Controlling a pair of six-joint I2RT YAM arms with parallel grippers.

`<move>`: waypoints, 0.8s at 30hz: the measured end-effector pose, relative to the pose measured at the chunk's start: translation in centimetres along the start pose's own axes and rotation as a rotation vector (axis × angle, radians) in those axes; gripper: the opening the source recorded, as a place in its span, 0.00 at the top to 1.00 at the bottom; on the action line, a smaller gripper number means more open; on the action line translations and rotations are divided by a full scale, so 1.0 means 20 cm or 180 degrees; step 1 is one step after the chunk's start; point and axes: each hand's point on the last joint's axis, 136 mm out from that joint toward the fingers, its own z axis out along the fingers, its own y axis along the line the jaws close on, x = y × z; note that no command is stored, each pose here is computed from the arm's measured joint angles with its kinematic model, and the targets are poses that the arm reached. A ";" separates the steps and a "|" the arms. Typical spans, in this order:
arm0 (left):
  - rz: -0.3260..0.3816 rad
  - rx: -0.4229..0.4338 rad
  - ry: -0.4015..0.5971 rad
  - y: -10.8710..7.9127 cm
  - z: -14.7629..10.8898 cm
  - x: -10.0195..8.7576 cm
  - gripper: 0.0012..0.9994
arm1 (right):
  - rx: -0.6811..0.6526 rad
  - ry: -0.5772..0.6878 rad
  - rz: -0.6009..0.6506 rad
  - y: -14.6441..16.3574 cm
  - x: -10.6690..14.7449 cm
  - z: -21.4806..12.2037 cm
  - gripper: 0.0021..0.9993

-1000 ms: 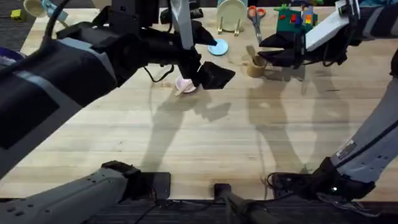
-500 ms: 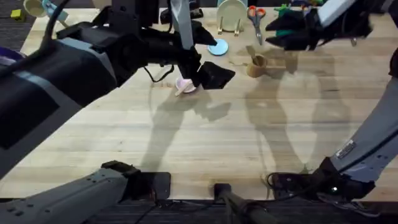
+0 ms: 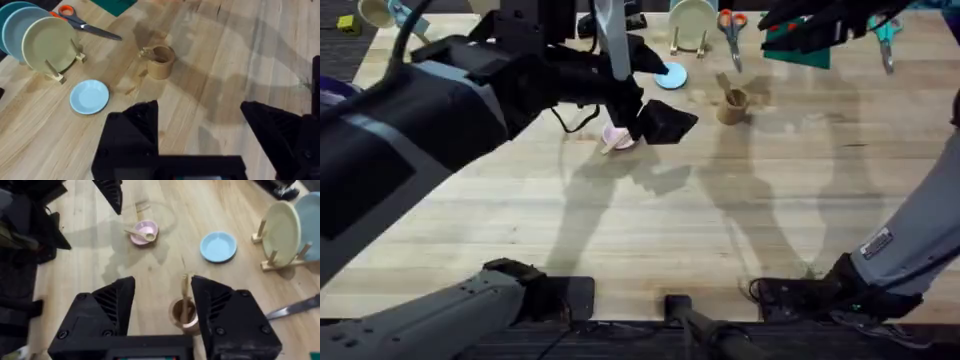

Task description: Pick up a utensil and set it on the pink plate, then put the other utensil in the container.

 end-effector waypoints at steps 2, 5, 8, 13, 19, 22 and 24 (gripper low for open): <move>0.0001 0.0000 -0.0001 0.00 0.00 0.00 0.00 | 0.0041 0.0100 0.0094 0.05 -0.03 -0.01 0.32; 0.0000 0.0000 0.0000 0.00 0.00 0.00 0.01 | 0.0115 0.0267 0.0212 0.13 -0.09 -0.02 0.33; 0.0000 0.0000 0.0000 0.00 0.00 0.00 0.01 | 0.0189 0.0433 0.0331 0.21 -0.13 -0.02 0.33; 0.0000 0.0000 0.0000 0.00 0.00 0.00 0.01 | 0.0338 0.0714 0.0595 0.31 -0.17 -0.01 0.34; 0.0000 0.0000 0.0000 0.00 0.00 0.00 0.00 | 0.0636 0.1056 0.0928 0.39 -0.17 -0.02 0.34; 0.0000 0.0000 0.0000 0.00 0.00 0.00 0.00 | 0.0810 0.1159 0.1044 0.44 -0.18 -0.04 0.35; 0.0000 0.0000 0.0000 0.00 0.00 0.00 0.01 | 0.0925 0.1208 0.1123 0.46 -0.18 -0.06 0.35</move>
